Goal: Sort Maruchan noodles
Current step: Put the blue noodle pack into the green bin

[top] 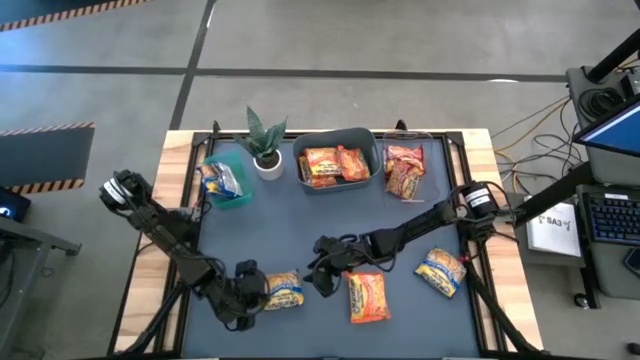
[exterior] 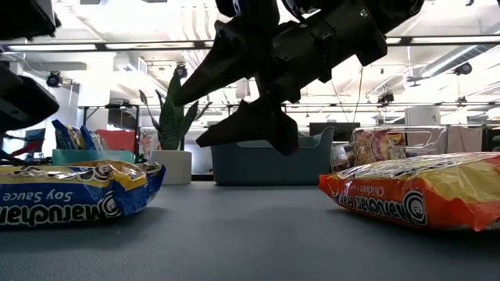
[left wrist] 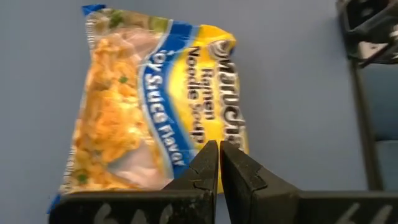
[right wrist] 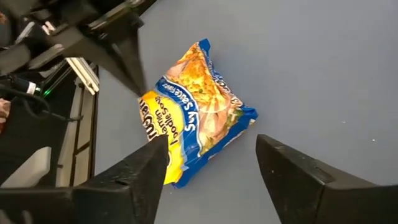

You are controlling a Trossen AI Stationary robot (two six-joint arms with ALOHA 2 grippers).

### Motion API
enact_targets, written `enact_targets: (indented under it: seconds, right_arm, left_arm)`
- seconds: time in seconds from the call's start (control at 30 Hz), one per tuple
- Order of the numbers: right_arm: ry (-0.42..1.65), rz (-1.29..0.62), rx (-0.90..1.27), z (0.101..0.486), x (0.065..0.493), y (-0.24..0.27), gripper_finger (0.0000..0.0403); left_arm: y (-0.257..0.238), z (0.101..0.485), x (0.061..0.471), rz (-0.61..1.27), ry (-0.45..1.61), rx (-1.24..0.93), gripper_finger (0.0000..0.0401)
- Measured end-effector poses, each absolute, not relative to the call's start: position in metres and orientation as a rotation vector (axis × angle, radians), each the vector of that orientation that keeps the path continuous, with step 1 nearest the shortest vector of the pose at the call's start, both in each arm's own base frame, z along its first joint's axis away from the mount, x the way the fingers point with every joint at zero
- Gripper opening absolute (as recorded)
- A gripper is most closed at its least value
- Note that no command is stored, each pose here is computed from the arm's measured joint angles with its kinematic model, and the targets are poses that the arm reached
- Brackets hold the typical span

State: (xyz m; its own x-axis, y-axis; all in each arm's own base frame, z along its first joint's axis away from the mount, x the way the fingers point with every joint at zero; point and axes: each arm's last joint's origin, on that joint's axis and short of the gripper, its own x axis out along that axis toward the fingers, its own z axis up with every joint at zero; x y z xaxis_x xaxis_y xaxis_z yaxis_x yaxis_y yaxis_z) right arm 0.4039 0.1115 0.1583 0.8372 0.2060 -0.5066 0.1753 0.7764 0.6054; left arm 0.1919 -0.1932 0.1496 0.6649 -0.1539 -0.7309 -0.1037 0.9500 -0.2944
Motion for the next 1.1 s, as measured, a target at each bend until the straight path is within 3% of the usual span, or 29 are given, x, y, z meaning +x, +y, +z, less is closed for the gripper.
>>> enact_targets:
  seconds: [0.3, 1.1]
  right_arm:
    - [0.580, 0.018, 0.706, 0.145, 0.410, 0.112, 0.0270]
    - [0.655, 0.048, 0.649, 0.137, 0.452, 0.119, 0.0270]
  left_arm:
    - [-0.205, 0.146, 0.195, -0.067, 0.816, -0.354, 0.0000]
    - [-0.217, 0.127, 0.183, -0.022, 0.866, -0.353, 0.0000]
